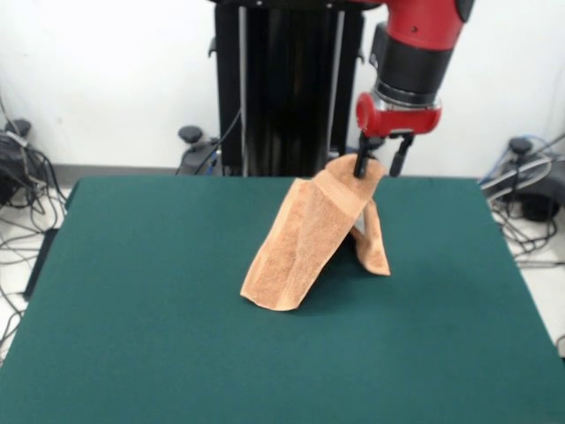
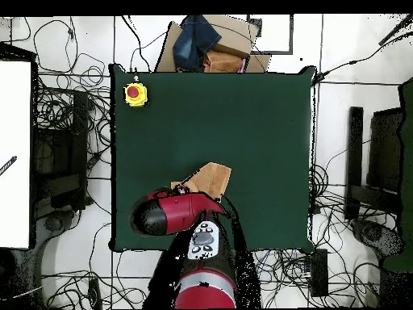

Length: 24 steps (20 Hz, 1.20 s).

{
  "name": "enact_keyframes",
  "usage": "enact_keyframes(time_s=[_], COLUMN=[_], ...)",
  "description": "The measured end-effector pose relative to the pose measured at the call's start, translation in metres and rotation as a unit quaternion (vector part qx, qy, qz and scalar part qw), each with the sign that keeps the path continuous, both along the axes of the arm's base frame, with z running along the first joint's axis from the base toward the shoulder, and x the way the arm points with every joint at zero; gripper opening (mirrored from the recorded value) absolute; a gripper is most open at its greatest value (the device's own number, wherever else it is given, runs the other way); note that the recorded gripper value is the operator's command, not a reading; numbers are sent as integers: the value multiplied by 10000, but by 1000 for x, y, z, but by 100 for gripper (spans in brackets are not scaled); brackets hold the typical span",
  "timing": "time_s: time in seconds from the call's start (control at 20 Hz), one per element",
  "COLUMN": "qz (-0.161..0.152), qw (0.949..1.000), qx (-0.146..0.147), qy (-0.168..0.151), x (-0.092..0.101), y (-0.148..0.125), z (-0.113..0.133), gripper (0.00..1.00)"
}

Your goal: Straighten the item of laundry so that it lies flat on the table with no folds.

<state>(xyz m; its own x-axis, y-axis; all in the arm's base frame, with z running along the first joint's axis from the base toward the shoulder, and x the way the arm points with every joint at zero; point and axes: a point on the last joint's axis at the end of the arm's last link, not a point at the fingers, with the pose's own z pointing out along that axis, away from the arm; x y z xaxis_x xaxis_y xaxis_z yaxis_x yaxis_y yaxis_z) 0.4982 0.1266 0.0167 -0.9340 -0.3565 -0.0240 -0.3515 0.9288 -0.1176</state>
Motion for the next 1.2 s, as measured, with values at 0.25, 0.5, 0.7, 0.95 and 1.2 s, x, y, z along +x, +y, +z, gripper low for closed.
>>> enact_keyframes(time_s=[0.25, 0.5, 0.7, 0.95, 1.2], qz=[-22, -99, -158, -190, -222], qw=[10000, 9997, 9994, 9996, 9996], qx=[-13, -83, -141, -153, -155], qy=[1, 188, 274, 156, 74], x=[4, 9, 19, 32, 40], y=[0, -3, -7, -10, -14], z=[7, 25, 41, 53, 57], gripper=[100, 100, 100, 100, 100])
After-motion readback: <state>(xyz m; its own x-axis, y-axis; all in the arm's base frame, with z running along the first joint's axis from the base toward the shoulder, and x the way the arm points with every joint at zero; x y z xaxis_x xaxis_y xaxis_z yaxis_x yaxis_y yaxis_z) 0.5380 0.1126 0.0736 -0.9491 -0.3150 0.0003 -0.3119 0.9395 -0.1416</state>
